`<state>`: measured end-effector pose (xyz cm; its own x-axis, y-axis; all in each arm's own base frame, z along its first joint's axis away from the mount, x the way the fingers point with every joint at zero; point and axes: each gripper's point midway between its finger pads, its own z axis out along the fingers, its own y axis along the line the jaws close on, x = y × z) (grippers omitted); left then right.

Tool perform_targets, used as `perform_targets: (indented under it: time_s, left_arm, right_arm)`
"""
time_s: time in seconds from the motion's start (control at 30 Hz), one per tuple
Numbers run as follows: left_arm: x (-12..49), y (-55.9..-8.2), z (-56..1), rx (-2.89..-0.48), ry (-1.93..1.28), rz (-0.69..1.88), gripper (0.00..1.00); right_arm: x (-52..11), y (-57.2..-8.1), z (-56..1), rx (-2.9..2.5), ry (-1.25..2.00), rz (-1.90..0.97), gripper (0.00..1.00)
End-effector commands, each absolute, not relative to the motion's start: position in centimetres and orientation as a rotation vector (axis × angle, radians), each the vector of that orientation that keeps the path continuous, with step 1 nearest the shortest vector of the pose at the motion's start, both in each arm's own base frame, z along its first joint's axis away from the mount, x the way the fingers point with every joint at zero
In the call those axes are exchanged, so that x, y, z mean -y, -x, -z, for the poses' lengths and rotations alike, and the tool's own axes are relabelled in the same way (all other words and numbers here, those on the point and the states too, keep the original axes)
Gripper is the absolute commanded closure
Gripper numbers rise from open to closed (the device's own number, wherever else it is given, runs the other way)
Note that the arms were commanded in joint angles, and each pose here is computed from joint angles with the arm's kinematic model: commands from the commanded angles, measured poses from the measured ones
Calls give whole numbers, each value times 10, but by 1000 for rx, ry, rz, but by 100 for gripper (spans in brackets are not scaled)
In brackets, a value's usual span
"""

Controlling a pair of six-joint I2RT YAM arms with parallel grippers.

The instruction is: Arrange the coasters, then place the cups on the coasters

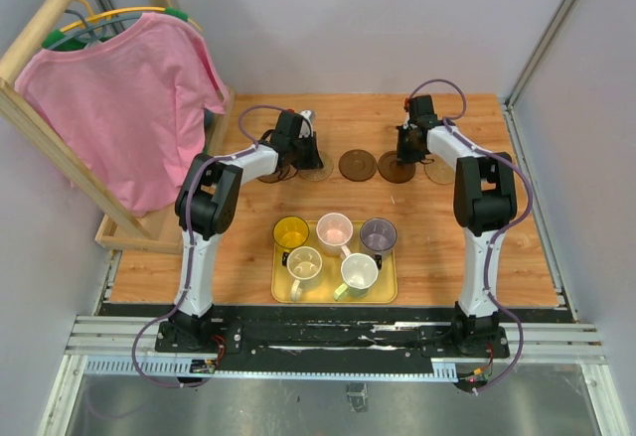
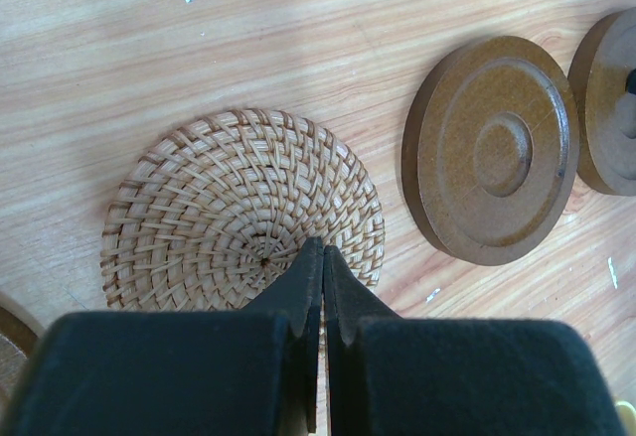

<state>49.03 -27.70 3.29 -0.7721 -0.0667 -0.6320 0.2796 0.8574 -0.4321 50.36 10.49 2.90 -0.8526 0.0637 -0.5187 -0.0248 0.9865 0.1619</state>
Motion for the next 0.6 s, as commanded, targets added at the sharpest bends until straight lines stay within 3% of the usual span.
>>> perform_targets:
  time_s: [0.0, 0.57]
  left_arm:
    - [273, -487, -13, -2414, -160, 655, 99]
    - [268, -493, -19, -2402, -142, 619, 99]
  right_arm:
    - [-79, -491, -10, -2661, -80, -135, 99]
    - [-74, -493, -25, -2633, -79, -103, 99]
